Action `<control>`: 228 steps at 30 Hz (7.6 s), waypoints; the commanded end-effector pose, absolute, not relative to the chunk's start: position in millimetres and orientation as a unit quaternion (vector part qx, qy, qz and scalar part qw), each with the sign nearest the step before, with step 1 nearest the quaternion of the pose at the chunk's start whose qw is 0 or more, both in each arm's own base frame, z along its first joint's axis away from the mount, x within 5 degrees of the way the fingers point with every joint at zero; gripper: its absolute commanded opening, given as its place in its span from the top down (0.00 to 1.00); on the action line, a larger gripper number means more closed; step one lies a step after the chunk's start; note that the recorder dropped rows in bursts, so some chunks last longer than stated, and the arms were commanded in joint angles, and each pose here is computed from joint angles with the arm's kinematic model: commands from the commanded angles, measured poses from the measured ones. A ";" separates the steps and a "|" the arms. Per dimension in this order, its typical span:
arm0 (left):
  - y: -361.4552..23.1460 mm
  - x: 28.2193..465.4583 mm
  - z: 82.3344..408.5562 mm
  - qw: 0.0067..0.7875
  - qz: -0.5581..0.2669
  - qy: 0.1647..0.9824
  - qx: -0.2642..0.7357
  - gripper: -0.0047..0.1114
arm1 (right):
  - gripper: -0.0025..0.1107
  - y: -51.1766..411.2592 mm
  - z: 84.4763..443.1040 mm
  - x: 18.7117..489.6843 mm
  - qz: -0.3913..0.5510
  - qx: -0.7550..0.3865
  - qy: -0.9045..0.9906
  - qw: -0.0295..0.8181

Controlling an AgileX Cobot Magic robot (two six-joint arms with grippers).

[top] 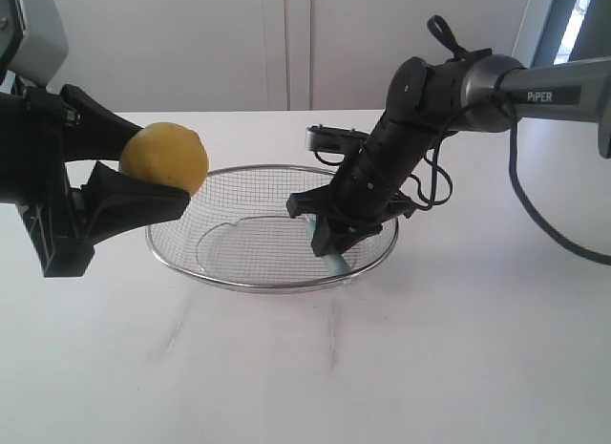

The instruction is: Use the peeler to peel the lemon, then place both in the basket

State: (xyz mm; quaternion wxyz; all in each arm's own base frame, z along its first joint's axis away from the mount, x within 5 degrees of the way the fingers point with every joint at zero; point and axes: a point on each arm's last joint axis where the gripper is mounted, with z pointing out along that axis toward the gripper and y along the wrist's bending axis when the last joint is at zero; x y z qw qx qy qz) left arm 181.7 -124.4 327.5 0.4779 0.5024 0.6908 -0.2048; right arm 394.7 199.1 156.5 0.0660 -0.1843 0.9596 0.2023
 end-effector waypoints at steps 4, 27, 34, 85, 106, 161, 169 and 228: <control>-124.3 180.9 329.9 0.483 -0.217 0.693 0.489 0.96 | 0.75 197.8 159.6 396.9 0.205 -0.174 0.961 0.069; -124.3 180.9 329.9 0.483 -0.217 0.693 0.489 0.96 | 0.55 198.0 166.6 396.8 0.209 -0.173 0.959 0.079; -124.4 180.8 329.9 0.483 -0.218 0.693 0.490 0.96 | 0.70 197.3 183.6 394.8 0.213 -0.175 0.956 0.096; -124.5 180.4 329.8 0.482 -0.219 0.692 0.491 0.96 | 0.98 56.8 269.3 343.8 0.149 -0.051 0.977 0.144; -125.3 207.7 333.4 0.473 -0.208 0.750 0.412 0.96 | 0.98 56.8 269.0 345.8 0.149 -0.049 0.976 0.153; -184.7 357.9 210.2 0.246 -0.134 0.888 0.366 0.96 | 0.98 56.7 269.9 348.8 0.149 -0.046 0.973 0.169; -188.9 358.9 195.9 0.230 -0.129 0.888 0.377 0.96 | 0.98 56.7 270.0 349.0 0.148 -0.045 0.973 0.171; -190.3 363.1 180.8 0.223 -0.125 0.888 0.382 0.32 | 0.98 56.7 270.0 349.0 0.148 -0.045 0.973 0.171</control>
